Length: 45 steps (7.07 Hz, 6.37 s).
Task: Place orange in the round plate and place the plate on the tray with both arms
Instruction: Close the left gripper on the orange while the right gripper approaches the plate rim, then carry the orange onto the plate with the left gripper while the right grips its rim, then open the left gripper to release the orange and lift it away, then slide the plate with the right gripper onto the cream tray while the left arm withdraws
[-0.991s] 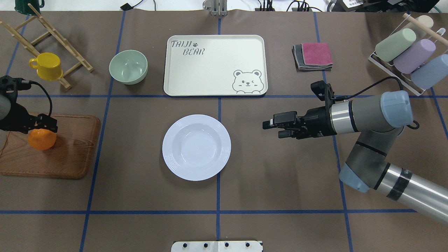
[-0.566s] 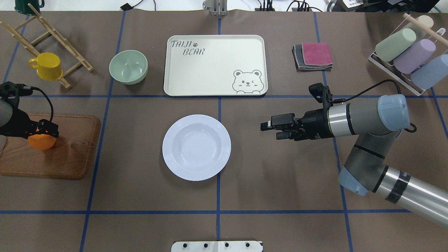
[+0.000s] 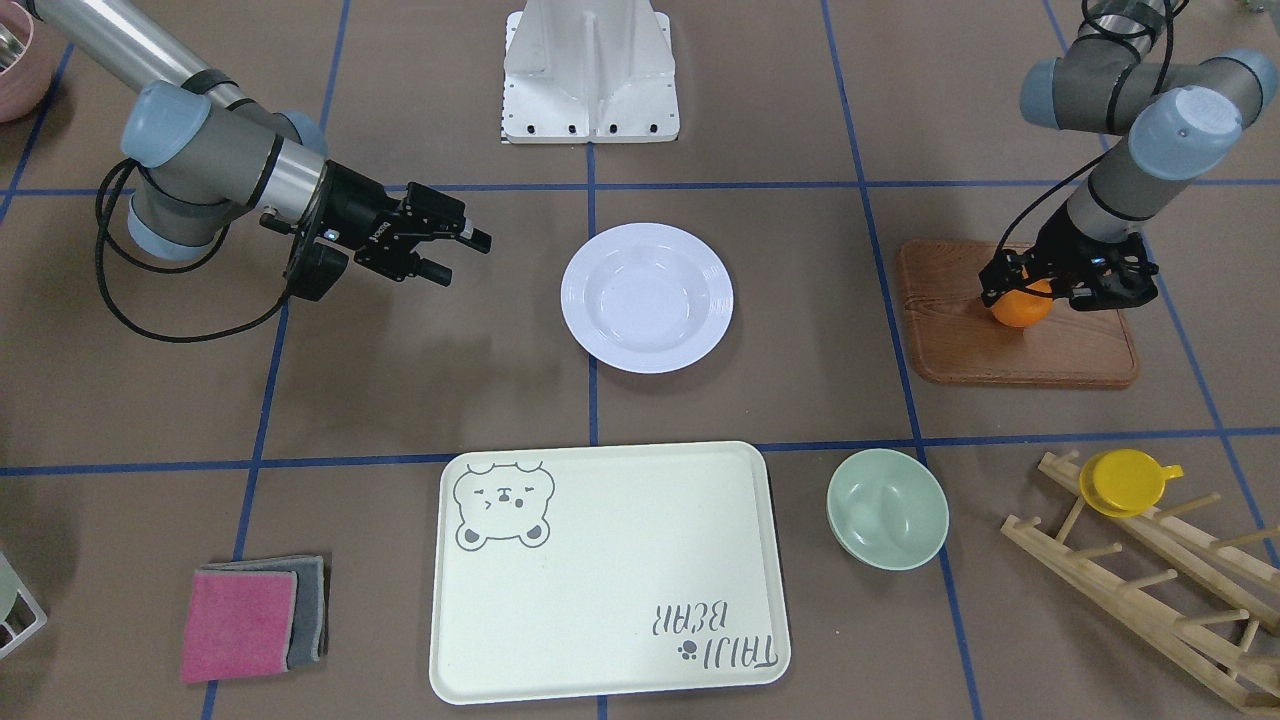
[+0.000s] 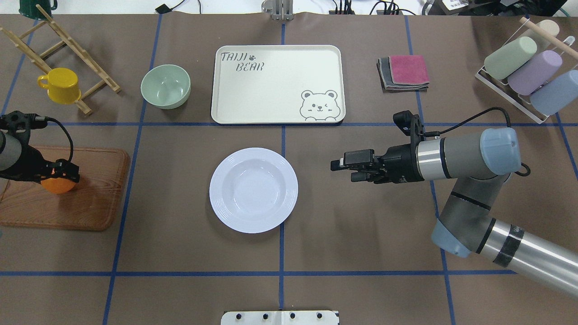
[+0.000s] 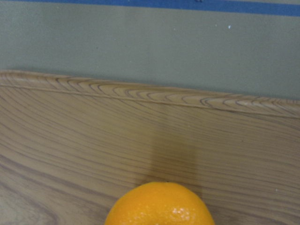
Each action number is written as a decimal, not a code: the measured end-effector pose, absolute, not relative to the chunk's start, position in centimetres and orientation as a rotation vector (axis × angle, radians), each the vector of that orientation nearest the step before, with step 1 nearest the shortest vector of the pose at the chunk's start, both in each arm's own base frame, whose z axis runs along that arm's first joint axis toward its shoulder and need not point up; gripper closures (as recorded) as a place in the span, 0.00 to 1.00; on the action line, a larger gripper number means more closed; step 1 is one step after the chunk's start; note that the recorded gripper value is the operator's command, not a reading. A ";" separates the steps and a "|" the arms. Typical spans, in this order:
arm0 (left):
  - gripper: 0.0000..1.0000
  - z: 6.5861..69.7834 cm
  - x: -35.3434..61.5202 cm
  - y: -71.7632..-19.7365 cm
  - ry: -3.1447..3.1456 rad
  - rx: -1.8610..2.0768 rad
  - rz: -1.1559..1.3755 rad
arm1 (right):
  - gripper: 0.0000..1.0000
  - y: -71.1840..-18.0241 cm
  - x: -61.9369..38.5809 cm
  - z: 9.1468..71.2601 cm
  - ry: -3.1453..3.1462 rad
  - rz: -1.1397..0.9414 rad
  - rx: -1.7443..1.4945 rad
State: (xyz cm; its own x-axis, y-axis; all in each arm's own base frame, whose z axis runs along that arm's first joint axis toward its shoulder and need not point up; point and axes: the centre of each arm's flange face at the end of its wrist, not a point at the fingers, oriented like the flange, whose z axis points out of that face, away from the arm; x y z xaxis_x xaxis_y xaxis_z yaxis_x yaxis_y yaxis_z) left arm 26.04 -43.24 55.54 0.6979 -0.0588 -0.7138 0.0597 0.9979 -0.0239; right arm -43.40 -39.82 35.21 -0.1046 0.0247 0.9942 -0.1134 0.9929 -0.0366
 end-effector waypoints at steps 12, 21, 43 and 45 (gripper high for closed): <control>0.20 21.0 48.9 -41.8 0.877 -0.040 -0.223 | 0.06 -36.6 -55.4 32.5 -1.690 0.188 0.156; 0.02 18.9 49.7 -42.4 0.899 -0.012 -0.212 | 0.32 -38.3 -57.6 31.8 -1.666 0.191 0.182; 0.03 33.9 22.3 -52.2 0.684 0.291 0.104 | 0.97 -46.9 -53.9 25.4 -1.781 0.955 0.283; 0.03 34.9 21.6 -53.0 0.668 0.293 0.112 | 0.96 -48.6 -55.5 27.5 -1.656 1.041 0.367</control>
State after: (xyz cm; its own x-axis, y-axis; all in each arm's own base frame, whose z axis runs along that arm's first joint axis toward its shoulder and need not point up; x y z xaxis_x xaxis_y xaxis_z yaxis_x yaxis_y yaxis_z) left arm 21.62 -52.95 34.89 0.7810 0.1953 -0.5932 -0.0086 0.9531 0.3025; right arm -55.49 -48.57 27.45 -0.3599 0.2620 0.8954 -0.6934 0.5670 -0.4446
